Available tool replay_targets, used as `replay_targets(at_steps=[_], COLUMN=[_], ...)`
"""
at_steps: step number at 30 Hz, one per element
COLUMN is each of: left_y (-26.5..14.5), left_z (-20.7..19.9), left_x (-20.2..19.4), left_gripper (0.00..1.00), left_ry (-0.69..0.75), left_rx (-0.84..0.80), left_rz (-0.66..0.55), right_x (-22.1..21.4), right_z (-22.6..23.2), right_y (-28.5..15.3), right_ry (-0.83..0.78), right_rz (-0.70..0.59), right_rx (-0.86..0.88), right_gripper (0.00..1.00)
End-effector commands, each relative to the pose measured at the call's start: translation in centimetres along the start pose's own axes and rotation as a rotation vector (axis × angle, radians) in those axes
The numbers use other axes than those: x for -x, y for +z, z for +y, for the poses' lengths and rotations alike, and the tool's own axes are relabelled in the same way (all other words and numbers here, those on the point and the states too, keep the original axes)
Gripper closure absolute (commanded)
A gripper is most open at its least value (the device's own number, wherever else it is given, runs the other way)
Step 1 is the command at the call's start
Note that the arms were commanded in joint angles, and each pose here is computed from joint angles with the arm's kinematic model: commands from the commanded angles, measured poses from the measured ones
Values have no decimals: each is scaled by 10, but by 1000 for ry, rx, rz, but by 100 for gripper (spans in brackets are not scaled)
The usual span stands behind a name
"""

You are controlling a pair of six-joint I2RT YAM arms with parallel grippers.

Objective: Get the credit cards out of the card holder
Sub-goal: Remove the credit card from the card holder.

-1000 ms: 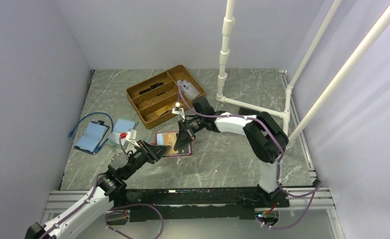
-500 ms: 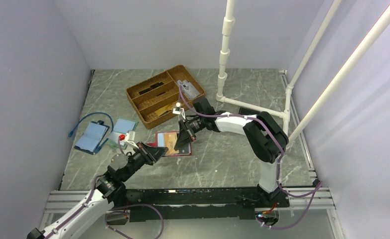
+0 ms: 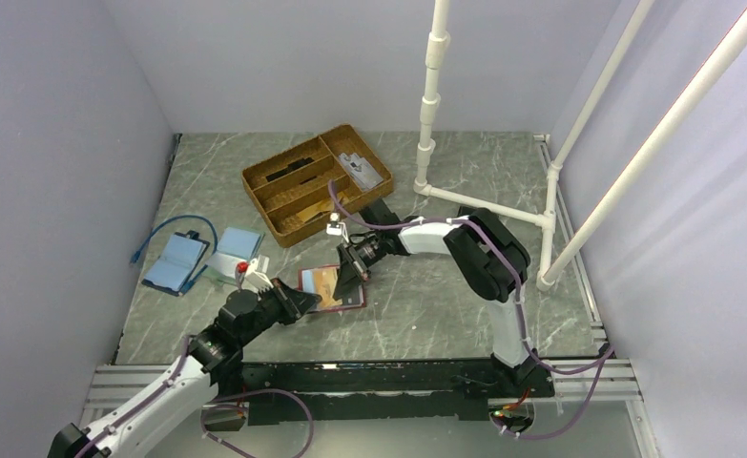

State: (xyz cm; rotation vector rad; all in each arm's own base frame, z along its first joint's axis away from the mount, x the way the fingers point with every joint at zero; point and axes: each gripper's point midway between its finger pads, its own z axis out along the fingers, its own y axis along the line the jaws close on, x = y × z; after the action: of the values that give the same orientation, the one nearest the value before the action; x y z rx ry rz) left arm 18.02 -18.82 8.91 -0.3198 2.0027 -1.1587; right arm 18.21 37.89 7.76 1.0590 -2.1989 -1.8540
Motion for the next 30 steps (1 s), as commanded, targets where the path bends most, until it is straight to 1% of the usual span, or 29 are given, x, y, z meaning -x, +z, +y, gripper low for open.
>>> replay_targets(at_steps=[1, 5, 10, 14, 16, 17, 19, 21, 22, 26, 30], left_y=[3, 4, 5, 4, 6, 7, 8, 8, 9, 9, 7], left_z=[29, 47, 54, 53, 44, 36, 23, 16, 14, 11, 16], left_x=[2, -4, -3, -1, 1, 3, 5, 7, 7, 8, 7], left_gripper=[100, 100, 100, 100, 100, 98, 75, 57, 52, 43, 39], left_ry=[-21, -39, -39, -29, -15, -3, 9, 14, 19, 33, 52], left_rx=[120, 195, 219, 204, 158, 123, 61, 28, 17, -3, 19], left_rz=[-23, 3, 8, 11, 13, 13, 12, 12, 11, 19, 31], right_x=[-7, -12, -14, -15, -14, -13, -12, -10, -10, -8, -8], right_z=[-39, -48, -53, -54, -52, -48, -41, -31, -26, -13, -4], right_y=[-9, -8, -12, -16, -16, -16, -16, -17, -18, -20, -23], right_ry=[46, 82, 120, 129, 124, 115, 96, 62, 40, -72, -137], right_rz=[3, 14, 5, 0, 1, 1, 3, 7, 9, 29, 43], right_rx=[-150, -167, -152, -143, -129, -110, -77, -43, -30, -11, 11], right_gripper=[100, 100, 100, 100, 100, 100, 100, 100, 100, 100, 100])
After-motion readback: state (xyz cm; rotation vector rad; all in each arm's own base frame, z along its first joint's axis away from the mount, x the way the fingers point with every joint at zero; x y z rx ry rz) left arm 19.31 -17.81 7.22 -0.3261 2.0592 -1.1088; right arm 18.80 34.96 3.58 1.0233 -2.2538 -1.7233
